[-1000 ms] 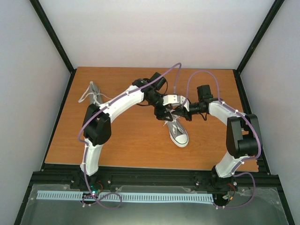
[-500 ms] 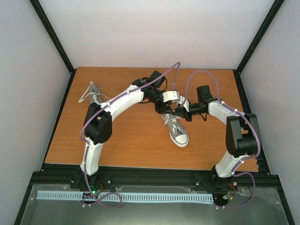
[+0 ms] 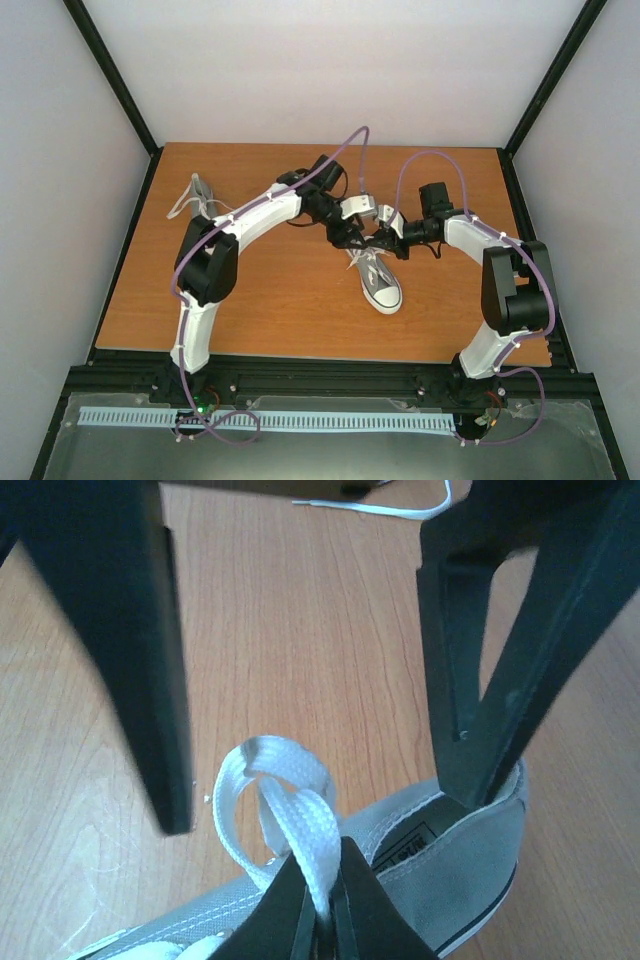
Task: Tie the shoes
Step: Cross the shoelace with the shoelace.
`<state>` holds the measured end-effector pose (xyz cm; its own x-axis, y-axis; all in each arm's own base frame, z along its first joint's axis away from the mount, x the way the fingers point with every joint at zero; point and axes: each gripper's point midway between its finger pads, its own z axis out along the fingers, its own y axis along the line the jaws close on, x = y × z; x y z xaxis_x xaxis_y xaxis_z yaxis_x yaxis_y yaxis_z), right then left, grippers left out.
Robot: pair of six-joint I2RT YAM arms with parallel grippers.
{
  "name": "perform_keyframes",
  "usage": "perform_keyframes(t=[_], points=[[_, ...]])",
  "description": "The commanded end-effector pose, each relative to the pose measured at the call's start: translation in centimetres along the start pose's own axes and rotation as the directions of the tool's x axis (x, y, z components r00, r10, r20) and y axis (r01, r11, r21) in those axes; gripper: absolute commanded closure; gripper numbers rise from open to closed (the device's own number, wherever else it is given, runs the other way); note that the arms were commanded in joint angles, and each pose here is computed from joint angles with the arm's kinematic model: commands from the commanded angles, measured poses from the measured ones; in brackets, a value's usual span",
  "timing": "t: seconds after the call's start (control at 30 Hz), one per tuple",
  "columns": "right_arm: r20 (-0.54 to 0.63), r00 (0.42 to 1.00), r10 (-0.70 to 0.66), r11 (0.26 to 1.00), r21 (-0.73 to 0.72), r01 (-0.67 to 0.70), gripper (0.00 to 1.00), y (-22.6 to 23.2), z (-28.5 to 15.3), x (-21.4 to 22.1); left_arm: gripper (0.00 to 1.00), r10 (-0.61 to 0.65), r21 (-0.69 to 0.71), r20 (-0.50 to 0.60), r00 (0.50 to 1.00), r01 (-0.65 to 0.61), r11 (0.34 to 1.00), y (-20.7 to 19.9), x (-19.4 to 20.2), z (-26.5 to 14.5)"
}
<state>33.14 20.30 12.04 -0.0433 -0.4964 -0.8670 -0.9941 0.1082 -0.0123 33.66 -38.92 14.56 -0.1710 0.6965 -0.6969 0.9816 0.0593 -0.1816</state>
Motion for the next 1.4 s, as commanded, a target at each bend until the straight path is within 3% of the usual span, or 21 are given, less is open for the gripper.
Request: perform_keyframes(t=[0.0, 0.23, 0.4, 0.6, 0.77, 0.9, 1.23, 1.37], points=[[0.04, 0.999, -0.036, 0.999, 0.004, 0.036, 0.97, -0.6, -0.1, -1.4, 0.32, -0.123, 0.075, 0.147, 0.981, 0.113, 0.991, 0.9, -1.1, -1.0], [0.036, 0.999, -0.033, 0.999, 0.007, 0.032, 0.97, -0.7, -0.1, -1.3, 0.36, -0.134, 0.049, 0.125, 0.983, 0.129, 0.99, 1.9, -0.4, 0.0], [0.034, 0.999, -0.034, 0.999, 0.008, 0.034, 0.97, -0.7, 0.0, -1.3, 0.37, -0.122, 0.107, 0.092, 0.988, 0.112, 0.988, 0.6, 0.1, 0.7], [0.034, 0.999, -0.029, 1.0, 0.009, 0.028, 0.97, -0.9, 0.0, -1.3, 0.28, -0.037, 0.143, 0.071, 0.997, 0.027, 0.989, -1.7, 0.6, 0.8], [0.032, 0.999, -0.027, 1.0, 0.009, 0.027, 0.97, -0.9, 0.0, -1.3, 0.25, -0.036, 0.088, 0.07, 0.997, 0.03, 0.996, -0.6, 0.1, 0.9], [0.032, 0.999, -0.027, 1.0, 0.01, 0.027, 0.97, -0.9, 0.0, -1.2, 0.38, -0.064, 0.016, 0.044, 0.997, 0.063, 0.998, 1.0, 0.1, 1.8], [0.026, 0.999, -0.022, 1.0, 0.02, 0.021, 0.97, -1.1, 0.0, -1.2, 0.8, -0.059, 0.071, 0.031, 0.998, 0.057, 0.996, 0.0, 0.2, 1.7], [-0.004, 1.0, -0.015, 0.998, 0.059, 0.015, 0.82, -1.7, -0.4, -1.0, 0.99, -0.069, 0.082, 0.024, 0.997, 0.067, 0.994, -0.2, 0.4, 1.6]])
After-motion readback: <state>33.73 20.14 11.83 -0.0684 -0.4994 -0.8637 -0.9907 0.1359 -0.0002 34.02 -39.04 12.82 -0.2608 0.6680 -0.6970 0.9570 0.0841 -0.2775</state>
